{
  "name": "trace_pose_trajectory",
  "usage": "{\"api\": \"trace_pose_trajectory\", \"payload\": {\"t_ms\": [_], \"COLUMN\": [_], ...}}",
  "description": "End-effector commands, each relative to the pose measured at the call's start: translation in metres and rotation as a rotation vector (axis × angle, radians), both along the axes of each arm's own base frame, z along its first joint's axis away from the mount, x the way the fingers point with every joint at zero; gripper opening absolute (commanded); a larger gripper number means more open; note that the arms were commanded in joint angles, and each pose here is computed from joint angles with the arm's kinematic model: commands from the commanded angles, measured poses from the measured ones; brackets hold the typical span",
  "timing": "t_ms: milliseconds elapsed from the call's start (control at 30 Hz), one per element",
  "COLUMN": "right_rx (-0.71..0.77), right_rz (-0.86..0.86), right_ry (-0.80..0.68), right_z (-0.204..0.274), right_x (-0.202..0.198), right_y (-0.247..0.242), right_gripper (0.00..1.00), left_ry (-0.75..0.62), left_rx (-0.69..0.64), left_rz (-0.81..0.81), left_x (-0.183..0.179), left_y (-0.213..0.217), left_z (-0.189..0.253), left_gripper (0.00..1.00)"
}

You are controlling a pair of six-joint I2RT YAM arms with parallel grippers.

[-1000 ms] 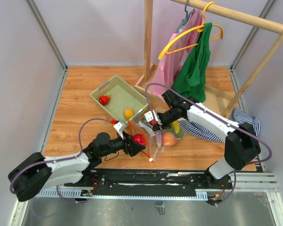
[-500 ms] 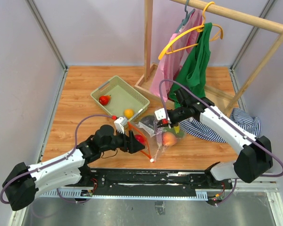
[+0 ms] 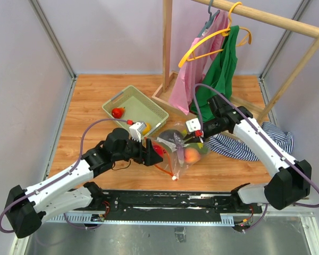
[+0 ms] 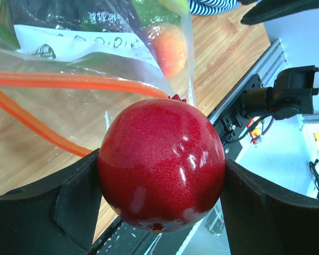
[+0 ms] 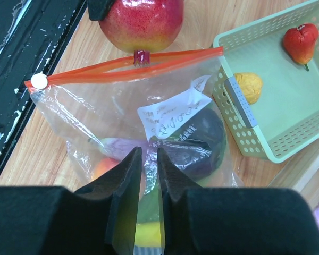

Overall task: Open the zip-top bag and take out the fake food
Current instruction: Pick up the fake fruit from the zipper food storage bag, then place the fake fruit in the bin.

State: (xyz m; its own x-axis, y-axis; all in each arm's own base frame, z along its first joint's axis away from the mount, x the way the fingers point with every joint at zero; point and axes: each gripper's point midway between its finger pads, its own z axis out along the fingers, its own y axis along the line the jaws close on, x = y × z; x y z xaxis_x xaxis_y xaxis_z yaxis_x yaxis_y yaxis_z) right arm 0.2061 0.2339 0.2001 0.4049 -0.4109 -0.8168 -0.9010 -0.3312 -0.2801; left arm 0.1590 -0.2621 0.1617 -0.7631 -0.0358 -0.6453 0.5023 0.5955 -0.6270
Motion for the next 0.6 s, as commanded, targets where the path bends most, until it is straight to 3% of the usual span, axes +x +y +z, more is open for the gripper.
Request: {"api": "trace_pose_trajectory", "payload": {"t_ms": [0, 300, 567], "right_rx": [0.047, 0.051, 0.05], "right_rz": [0.002, -0.011, -0.011], "right_ry": [0.024, 0.034, 0.049], "right_z": [0.017, 0.016, 0.013], "right_x": [-0.004, -0.001, 0.0], "right_y": [-0.005, -0.008, -0.007], "right_gripper": [0.2, 0.21, 0.22], "left_ry": [-0.004, 0.004, -0.166], "left_rx": [0.087, 0.234, -0.021], "left_rz": [-0.056, -0.051, 0.061], "left_x": [-0.005, 0.007, 0.055], "left_y": [0.009, 0.025, 0.006], "left_z": [-0.002, -0.01, 0.033], "left_gripper": [0.19, 0.19, 0.13]}}
